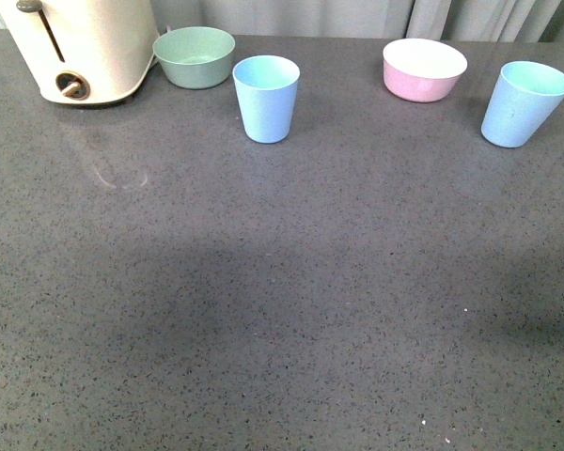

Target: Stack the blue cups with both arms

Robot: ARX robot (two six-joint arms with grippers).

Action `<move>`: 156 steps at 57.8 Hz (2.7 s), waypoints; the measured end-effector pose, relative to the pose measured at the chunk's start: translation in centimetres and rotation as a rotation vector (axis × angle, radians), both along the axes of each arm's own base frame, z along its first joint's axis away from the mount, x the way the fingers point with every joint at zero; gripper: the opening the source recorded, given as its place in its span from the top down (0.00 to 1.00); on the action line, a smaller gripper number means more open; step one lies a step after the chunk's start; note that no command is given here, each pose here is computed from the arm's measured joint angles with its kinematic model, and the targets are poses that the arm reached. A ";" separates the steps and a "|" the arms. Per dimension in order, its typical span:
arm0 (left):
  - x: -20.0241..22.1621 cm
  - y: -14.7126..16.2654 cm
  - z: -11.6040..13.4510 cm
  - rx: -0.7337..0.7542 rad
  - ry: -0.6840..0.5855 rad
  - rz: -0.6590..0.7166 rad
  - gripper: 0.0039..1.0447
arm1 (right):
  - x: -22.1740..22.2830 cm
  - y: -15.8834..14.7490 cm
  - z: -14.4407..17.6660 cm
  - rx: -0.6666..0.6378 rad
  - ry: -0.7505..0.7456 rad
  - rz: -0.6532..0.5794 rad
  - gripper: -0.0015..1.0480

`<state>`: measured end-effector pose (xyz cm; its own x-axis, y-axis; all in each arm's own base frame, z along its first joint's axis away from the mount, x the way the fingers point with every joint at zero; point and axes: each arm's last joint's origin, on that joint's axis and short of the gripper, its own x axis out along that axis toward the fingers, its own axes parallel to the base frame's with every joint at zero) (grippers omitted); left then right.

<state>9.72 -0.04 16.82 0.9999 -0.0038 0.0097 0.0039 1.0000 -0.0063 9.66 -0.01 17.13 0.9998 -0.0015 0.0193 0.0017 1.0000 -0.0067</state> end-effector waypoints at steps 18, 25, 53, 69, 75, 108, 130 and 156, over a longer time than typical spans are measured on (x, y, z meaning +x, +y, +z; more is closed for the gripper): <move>0.0 0.0 0.0 0.000 0.000 0.000 0.08 | 0.0 0.0 0.0 0.000 0.000 0.000 0.09; 0.0 0.0 0.0 0.000 0.000 0.000 0.08 | 0.0 0.0 0.0 0.000 0.000 0.000 0.09; 1.3 -0.2 0.9 -0.122 0.463 -0.012 0.08 | 0.0 0.0 0.0 0.000 -0.001 0.001 0.09; 13.4 -0.9 5.2 -0.246 0.553 -0.068 0.08 | 0.0 0.0 0.0 0.000 -0.001 0.000 0.09; 17.8 -1.9 5.1 -0.260 0.615 -0.074 0.08 | 0.0 0.0 0.0 0.000 -0.001 0.000 0.09; 32.4 -13.2 4.1 -0.208 0.782 -0.098 0.08 | 0.0 0.0 0.0 0.000 -0.001 0.000 0.09; 35.8 -16.2 1.1 -0.177 0.868 -0.065 0.08 | 0.0 0.0 0.0 0.000 -0.001 0.000 0.09; 38.9 -17.6 -0.4 -0.179 0.909 -0.025 0.08 | 0.0 0.0 0.0 0.000 -0.001 0.000 0.09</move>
